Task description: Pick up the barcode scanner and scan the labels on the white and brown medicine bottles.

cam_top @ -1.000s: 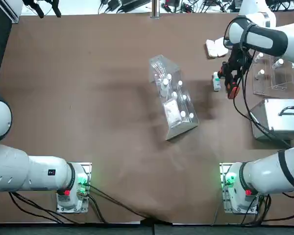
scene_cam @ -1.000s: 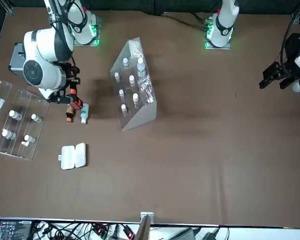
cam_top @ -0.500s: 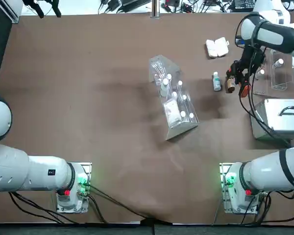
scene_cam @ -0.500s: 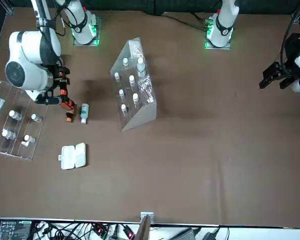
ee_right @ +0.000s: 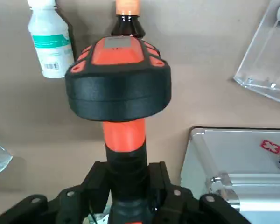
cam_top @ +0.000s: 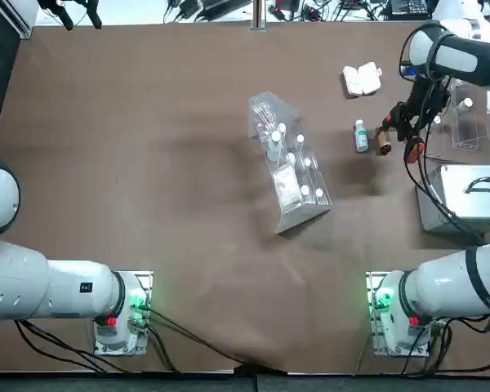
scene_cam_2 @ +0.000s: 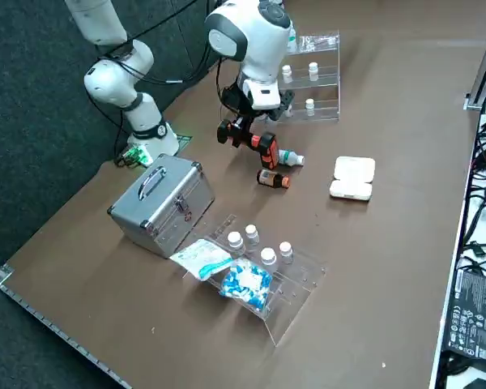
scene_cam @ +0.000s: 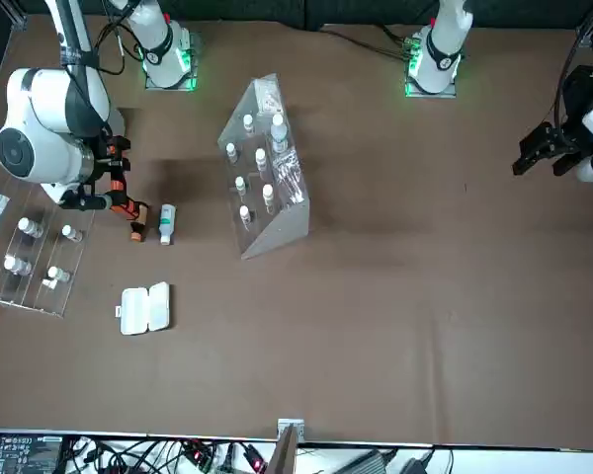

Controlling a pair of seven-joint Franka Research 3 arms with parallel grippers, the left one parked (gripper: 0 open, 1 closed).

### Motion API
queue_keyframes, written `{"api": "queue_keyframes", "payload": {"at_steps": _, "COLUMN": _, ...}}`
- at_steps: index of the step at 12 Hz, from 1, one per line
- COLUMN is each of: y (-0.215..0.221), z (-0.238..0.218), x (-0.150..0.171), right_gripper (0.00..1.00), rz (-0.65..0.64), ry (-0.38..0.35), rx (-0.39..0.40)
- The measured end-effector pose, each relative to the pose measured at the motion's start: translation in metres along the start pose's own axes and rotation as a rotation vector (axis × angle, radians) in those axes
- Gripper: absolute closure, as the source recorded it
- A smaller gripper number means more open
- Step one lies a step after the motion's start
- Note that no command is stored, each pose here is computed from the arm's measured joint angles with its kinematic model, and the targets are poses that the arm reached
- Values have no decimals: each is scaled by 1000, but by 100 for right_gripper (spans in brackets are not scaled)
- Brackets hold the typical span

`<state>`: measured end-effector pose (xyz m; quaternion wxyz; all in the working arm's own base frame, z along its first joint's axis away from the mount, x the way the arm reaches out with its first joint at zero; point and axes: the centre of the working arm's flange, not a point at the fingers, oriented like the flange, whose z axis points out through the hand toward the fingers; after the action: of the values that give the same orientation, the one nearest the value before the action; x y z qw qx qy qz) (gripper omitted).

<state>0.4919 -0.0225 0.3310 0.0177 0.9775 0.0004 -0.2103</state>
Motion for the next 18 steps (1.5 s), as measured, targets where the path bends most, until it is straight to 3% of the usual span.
{"api": "queue_keyframes", "payload": {"at_steps": 10, "y": 1, "z": -2, "x": 8, "right_gripper": 56, "rz": -28, "ry": 10, "rx": 1}}
{"api": "queue_keyframes", "payload": {"at_steps": 18, "y": -106, "z": -42, "x": 11, "right_gripper": 56, "rz": -76, "ry": 114, "rx": 34}}
